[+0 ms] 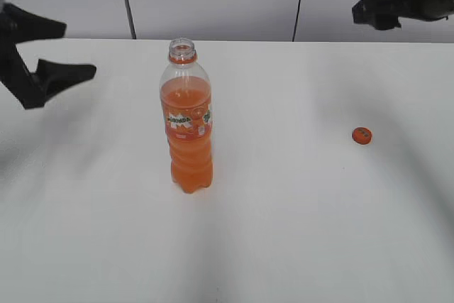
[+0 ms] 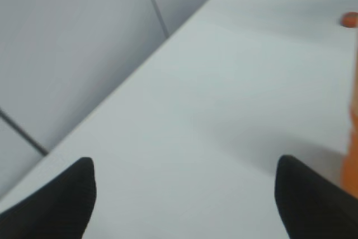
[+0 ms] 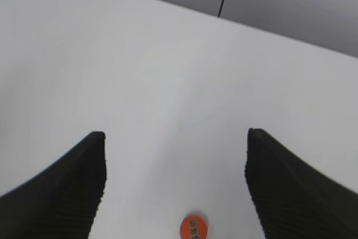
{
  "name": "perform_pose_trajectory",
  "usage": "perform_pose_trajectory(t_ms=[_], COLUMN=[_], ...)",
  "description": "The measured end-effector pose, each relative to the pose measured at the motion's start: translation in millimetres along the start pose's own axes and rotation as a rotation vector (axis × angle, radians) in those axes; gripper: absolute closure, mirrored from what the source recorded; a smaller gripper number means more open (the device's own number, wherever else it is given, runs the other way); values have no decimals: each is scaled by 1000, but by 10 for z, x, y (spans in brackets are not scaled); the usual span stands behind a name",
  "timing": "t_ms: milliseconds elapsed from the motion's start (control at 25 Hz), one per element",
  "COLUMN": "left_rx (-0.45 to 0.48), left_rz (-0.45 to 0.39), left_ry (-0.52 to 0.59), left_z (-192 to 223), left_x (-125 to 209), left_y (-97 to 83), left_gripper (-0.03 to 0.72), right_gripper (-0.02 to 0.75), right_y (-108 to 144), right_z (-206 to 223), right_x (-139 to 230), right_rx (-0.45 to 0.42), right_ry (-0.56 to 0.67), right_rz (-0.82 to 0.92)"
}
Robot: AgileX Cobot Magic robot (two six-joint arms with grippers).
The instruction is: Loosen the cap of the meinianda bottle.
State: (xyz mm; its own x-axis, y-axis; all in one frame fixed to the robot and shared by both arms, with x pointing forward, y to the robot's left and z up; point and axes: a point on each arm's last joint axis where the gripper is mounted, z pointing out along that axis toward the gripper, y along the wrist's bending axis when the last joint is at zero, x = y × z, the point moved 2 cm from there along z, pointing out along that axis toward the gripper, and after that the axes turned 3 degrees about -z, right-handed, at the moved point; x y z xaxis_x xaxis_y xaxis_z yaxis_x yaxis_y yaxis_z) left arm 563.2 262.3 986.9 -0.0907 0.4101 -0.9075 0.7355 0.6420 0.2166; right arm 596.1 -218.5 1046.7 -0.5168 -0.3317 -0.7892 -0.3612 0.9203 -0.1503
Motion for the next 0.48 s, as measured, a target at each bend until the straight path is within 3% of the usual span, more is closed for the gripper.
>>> perform_pose_trajectory(t_ms=[280, 480], left_rx=[-395, -681], left_rz=[-46, -215], left_ry=[-15, 130], left_z=[-339, -577], left_x=[-485, -443], left_y=[461, 755], left_gripper=[99, 102], right_gripper=[156, 156], right_y=[-64, -86], right_z=[-281, -467], right_x=[-181, -266], right_rx=[62, 88], right_ry=[-101, -149], right_rz=[-110, -143])
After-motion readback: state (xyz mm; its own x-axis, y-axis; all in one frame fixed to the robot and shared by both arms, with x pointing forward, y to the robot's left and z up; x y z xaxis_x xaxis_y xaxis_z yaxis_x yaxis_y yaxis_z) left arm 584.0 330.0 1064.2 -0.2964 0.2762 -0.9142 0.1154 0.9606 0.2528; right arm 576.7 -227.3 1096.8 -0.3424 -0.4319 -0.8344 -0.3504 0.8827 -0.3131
